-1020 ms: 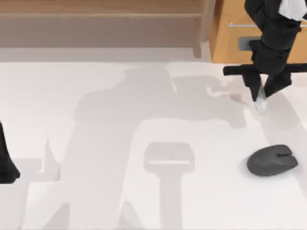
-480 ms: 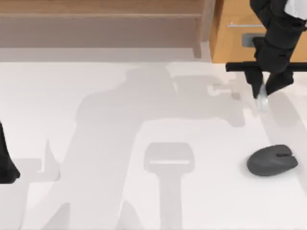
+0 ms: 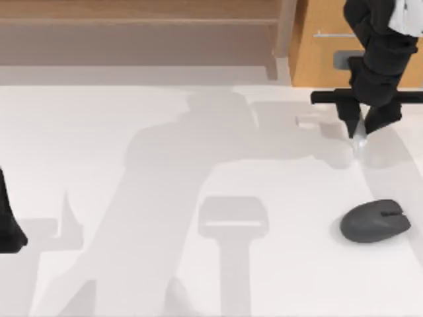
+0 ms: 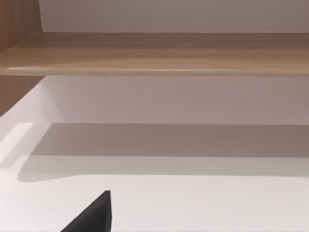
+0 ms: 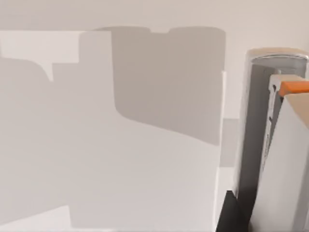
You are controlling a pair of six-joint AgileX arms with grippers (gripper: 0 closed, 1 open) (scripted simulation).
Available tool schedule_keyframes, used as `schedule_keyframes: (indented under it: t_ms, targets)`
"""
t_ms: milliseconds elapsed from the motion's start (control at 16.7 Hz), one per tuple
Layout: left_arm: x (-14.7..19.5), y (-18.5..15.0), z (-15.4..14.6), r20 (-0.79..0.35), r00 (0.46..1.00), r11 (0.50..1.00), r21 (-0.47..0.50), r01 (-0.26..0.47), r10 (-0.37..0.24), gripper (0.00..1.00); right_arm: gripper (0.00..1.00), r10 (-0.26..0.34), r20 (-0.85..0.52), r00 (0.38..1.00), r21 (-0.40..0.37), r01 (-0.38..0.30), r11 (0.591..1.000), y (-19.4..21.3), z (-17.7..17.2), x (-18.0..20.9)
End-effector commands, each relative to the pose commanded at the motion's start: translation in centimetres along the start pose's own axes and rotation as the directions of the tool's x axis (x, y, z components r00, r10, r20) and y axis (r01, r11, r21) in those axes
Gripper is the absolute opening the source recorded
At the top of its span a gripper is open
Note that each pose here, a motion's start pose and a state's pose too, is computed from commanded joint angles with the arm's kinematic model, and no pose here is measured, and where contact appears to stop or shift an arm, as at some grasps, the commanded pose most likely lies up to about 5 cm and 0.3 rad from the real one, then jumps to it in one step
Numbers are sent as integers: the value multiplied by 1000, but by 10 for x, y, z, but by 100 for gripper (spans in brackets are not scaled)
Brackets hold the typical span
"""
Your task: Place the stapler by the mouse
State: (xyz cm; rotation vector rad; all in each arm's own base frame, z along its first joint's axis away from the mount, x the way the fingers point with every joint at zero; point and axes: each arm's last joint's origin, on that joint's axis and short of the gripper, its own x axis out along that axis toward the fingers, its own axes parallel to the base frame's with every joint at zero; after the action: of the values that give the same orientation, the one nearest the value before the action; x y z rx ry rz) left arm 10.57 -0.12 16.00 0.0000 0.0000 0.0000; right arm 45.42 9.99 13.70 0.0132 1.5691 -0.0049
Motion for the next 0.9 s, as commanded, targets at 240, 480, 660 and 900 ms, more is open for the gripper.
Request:
schedule_keyframes:
  t_ms: [240,480,660,900]
  targets:
    - [0,0,0,0,1000,1000,0,0,0,100,15,0,0,1000,0,0,1000,0,0,0]
    - [0,0,0,0,1000,1000,0,0,0,100,45,0,0,1000,0,0,1000,0,0,0]
    - [0,0,0,0,1000,1000,0,0,0,100,68,0,0,1000,0,0,1000,0,0,0]
    - [0,0,0,0,1000,1000,0,0,0,100,98,0,0,1000,0,0,1000,0,0,0]
